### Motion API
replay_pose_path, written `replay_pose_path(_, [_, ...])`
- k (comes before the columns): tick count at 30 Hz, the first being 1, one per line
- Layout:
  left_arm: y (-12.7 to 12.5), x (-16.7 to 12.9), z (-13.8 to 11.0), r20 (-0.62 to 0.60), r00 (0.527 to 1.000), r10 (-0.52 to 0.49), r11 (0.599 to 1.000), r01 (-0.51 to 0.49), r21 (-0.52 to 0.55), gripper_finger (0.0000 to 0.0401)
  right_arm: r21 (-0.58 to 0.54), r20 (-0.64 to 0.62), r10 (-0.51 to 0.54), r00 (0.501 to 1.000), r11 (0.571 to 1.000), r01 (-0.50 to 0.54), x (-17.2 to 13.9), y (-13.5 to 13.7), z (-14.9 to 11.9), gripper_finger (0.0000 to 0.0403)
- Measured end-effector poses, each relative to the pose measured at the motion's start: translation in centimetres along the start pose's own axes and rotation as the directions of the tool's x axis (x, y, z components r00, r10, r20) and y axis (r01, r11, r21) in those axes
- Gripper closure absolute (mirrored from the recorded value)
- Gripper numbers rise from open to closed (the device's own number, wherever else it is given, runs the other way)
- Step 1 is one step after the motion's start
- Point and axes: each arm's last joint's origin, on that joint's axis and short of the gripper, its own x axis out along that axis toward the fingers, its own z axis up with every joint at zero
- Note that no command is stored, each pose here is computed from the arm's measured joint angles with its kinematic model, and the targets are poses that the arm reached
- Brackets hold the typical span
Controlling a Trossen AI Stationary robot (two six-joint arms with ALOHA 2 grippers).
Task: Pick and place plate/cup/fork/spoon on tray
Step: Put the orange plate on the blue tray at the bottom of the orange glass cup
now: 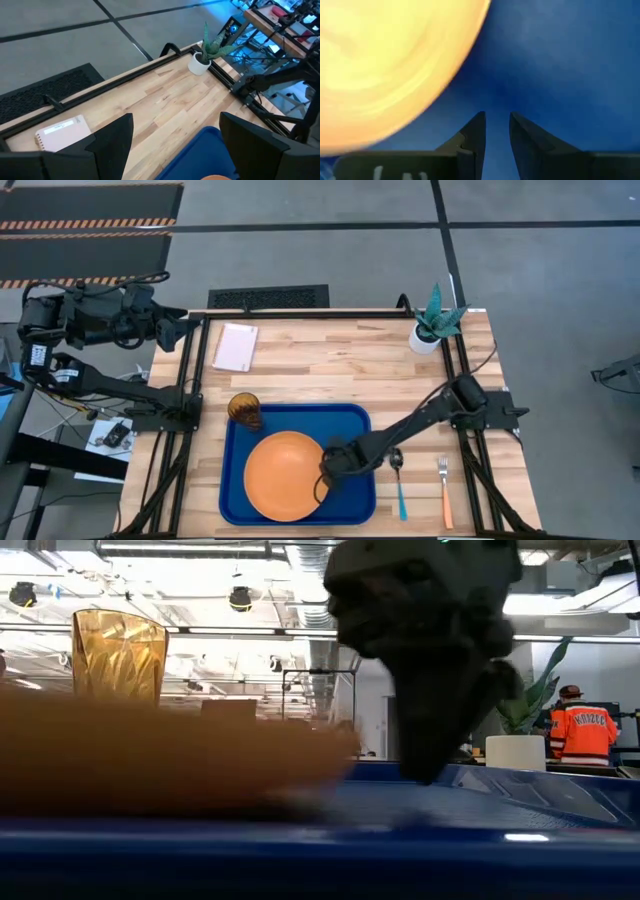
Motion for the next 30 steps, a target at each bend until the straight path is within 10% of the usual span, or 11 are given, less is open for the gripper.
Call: replay_pose_path(30, [0.0, 0.0, 0.0, -0.001, 1.0, 0.0, 1.0, 0.0, 0.011, 0.0119, -0.06, 0.16, 0.21, 0.965, 0.977, -0.203, 1.1, 1.0, 4.0, 0.0296])
